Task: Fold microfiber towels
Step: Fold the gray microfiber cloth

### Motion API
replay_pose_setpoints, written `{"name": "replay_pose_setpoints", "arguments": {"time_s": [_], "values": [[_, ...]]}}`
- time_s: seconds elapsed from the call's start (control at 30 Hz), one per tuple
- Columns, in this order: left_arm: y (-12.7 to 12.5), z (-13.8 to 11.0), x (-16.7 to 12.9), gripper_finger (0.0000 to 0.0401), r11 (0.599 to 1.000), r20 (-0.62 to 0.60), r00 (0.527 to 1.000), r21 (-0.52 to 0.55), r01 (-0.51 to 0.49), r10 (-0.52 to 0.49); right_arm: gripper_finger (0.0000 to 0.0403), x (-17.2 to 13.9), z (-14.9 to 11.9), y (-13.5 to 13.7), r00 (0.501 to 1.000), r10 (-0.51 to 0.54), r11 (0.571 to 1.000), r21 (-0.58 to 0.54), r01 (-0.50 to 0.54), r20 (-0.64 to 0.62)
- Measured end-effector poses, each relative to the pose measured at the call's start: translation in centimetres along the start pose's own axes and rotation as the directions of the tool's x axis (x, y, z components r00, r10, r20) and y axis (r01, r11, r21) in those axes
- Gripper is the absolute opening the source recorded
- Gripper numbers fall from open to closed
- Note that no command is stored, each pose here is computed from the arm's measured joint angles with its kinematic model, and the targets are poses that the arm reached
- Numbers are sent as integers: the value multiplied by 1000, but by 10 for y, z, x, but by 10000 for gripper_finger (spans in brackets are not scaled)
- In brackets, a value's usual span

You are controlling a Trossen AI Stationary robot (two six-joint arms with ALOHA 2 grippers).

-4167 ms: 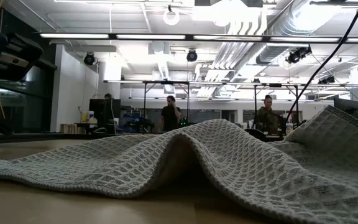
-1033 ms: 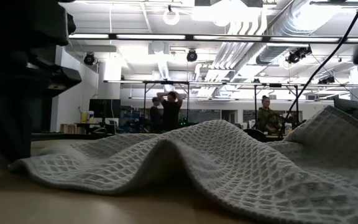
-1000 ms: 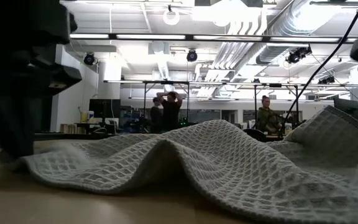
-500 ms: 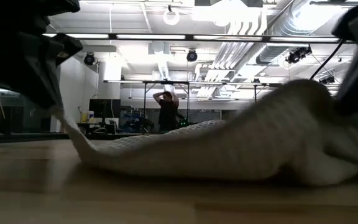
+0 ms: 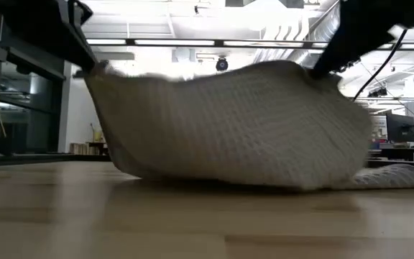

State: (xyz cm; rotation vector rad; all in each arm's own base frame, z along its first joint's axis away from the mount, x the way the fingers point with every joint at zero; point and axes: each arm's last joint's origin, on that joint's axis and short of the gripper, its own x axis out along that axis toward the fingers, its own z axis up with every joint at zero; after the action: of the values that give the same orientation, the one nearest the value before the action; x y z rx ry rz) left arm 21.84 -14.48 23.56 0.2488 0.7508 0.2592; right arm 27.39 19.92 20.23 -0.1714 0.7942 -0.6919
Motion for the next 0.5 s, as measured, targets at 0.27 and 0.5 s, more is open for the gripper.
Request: {"name": "replay_pose_setpoints", "arguments": {"time_s": [0.27,0.5], "values": [[22,2,-17,0,991,68,989,3,-134,134,3,8,12,-25,991,-129,991,-35,130,32],[49,4,-11,0,971,17,971,-20,-239,240,3,20,29,-50,970,-236,971,-31,239,64]]}}
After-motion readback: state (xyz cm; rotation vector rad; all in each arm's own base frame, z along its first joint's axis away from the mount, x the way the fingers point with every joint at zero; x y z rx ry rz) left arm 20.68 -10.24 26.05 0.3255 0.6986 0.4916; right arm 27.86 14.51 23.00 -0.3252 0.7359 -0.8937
